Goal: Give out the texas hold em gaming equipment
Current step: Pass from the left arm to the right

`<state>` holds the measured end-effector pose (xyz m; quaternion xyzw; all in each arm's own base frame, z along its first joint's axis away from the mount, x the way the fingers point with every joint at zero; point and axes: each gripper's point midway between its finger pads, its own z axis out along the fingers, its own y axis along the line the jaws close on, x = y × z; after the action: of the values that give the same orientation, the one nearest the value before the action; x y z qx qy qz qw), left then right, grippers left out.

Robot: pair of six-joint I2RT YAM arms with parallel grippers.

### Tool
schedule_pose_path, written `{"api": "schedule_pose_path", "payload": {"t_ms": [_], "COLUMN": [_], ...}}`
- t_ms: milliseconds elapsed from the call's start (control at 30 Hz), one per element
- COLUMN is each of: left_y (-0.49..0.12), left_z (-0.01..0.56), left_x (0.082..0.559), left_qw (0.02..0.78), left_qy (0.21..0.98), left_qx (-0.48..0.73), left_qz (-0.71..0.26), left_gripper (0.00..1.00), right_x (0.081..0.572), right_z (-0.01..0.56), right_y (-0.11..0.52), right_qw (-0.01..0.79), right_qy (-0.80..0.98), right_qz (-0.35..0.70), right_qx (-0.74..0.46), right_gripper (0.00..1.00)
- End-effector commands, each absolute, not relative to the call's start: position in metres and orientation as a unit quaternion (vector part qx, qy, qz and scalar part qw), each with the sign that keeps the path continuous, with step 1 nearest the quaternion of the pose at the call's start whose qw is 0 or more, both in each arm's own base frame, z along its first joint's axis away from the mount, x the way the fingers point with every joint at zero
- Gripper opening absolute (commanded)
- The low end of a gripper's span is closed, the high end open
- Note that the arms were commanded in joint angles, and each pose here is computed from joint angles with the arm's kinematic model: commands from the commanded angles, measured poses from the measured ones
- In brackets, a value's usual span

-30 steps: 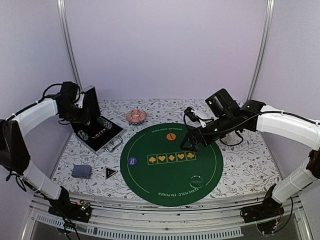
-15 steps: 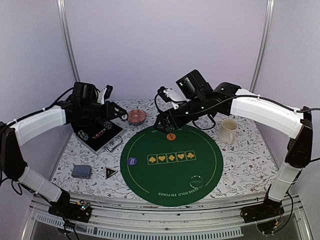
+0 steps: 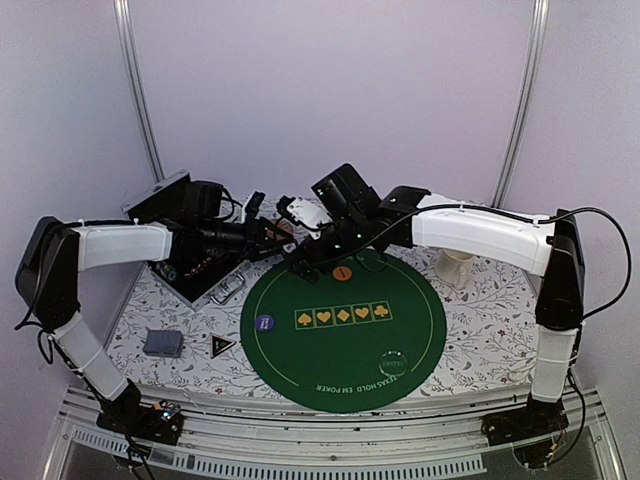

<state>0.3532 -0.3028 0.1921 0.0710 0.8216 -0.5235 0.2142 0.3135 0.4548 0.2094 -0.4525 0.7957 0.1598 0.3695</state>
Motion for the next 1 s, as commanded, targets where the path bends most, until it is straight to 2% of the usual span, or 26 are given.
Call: {"api": "schedule_pose_path", "payload": {"t_ms": [0, 133, 633, 967], "left_y": [-0.329, -0.343, -0.381, -0.384], "left_z": [0.202, 0.183, 0.074, 0.038], "left_x": [0.349, 0.356, 0.395, 0.407], "left_qw": [0.193, 0.173, 0.100, 0.085], "left_qy": [0.790, 0.798, 0.841, 0.855], "left_qx": [0.074, 0.063, 0.017, -0.010], "left_qz": [-0.577, -0.573, -0.531, -0.511], "left_gripper": [0.00, 0.00, 0.00, 0.00], "right_x": [0.341, 0.355, 0.367, 0.379], "right_z": [0.209, 0.194, 0.141, 0.091], "right_y": [0.461, 0.452, 0.412, 0.413], "right_qw": [0.395, 0.382, 0.329, 0.283], "right_qy": [0.775, 0.781, 0.803, 0.804], "right_qz": [0.159, 0.170, 0.172, 0.190], "right_qx": [-0.466, -0.465, -0.466, -0.487], "right_gripper": [0.90, 0.85, 0.86, 0.88]}}
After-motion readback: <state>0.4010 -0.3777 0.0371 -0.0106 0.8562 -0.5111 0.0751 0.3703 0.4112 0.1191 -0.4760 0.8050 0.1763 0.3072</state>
